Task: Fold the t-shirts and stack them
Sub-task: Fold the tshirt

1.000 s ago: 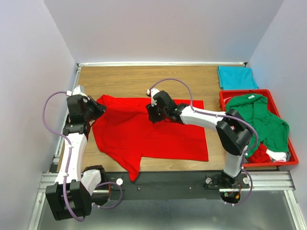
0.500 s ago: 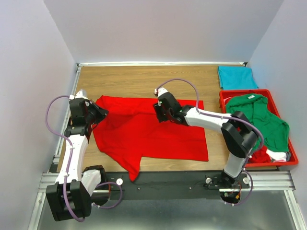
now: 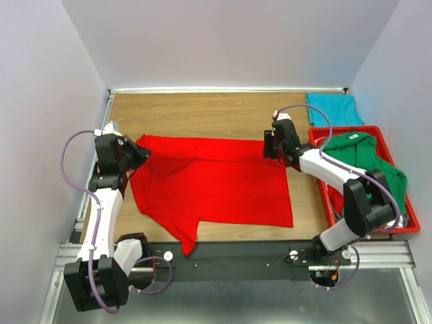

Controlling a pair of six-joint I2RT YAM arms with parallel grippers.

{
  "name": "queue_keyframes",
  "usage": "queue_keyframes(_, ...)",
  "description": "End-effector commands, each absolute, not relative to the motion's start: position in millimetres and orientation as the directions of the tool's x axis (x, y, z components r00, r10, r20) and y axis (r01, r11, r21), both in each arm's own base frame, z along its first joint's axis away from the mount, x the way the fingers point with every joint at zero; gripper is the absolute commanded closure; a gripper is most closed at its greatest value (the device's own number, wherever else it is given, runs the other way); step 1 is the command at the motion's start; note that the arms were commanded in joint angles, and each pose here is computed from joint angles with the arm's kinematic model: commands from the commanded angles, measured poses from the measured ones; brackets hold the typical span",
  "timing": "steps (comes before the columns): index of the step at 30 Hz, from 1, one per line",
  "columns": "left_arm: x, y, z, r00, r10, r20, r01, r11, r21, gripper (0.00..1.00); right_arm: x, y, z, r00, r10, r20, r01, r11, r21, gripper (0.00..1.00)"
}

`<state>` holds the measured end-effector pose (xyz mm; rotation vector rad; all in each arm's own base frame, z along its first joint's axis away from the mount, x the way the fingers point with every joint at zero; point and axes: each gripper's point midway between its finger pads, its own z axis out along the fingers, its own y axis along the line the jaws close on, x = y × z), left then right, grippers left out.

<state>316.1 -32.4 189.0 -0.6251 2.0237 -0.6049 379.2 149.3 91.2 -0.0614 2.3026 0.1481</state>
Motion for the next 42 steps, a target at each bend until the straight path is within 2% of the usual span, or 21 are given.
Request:
queue_keyframes(1, 308.3, -39.5, 201.3, -0.461, -0.646, -0.608, -0.168, 0.736, -0.656, 1.00, 371.9, 163.5, 90.4, -0.697, 0.028, -0.716, -0.117, 0.981, 0.153, 0.49)
queue_keyframes(9, 294.8, -39.6, 181.4, -0.482, -0.647, -0.591, -0.200, 0.738, -0.645, 1.00, 368.0, 184.8, 87.4, -0.727, 0.014, -0.687, -0.196, 0.954, 0.227, 0.49)
queue_keyframes(12, 290.6, -38.0, 166.2, -0.493, -0.647, -0.582, -0.224, 0.740, -0.634, 1.00, 359.0, 203.6, 84.6, -0.746, -0.026, -0.665, -0.277, 0.921, 0.274, 0.49)
queue_keyframes(21, 295.8, -18.5, 124.2, -0.487, -0.632, -0.603, -0.313, 0.771, -0.555, 1.00, 342.4, 263.8, 80.0, -0.714, -0.190, -0.674, -0.457, 0.855, 0.244, 0.49)
queue_keyframes(28, 337.4, -0.2, 114.4, -0.494, -0.584, -0.645, -0.335, 0.812, -0.479, 1.00, 337.9, 316.7, 84.7, -0.649, -0.295, -0.702, -0.596, 0.770, 0.227, 0.49)
queue_keyframes(32, 362.3, 13.6, 103.6, -0.524, -0.533, -0.664, -0.352, 0.846, -0.402, 1.00, 334.5, 349.4, 87.5, -0.600, -0.344, -0.722, -0.674, 0.704, 0.224, 0.54)
queue_keyframes(42, 407.0, 29.5, 84.9, -0.579, -0.474, -0.663, -0.362, 0.878, -0.312, 1.00, 319.0, 443.6, 80.2, -0.475, -0.428, -0.769, -0.820, 0.531, 0.211, 0.55)
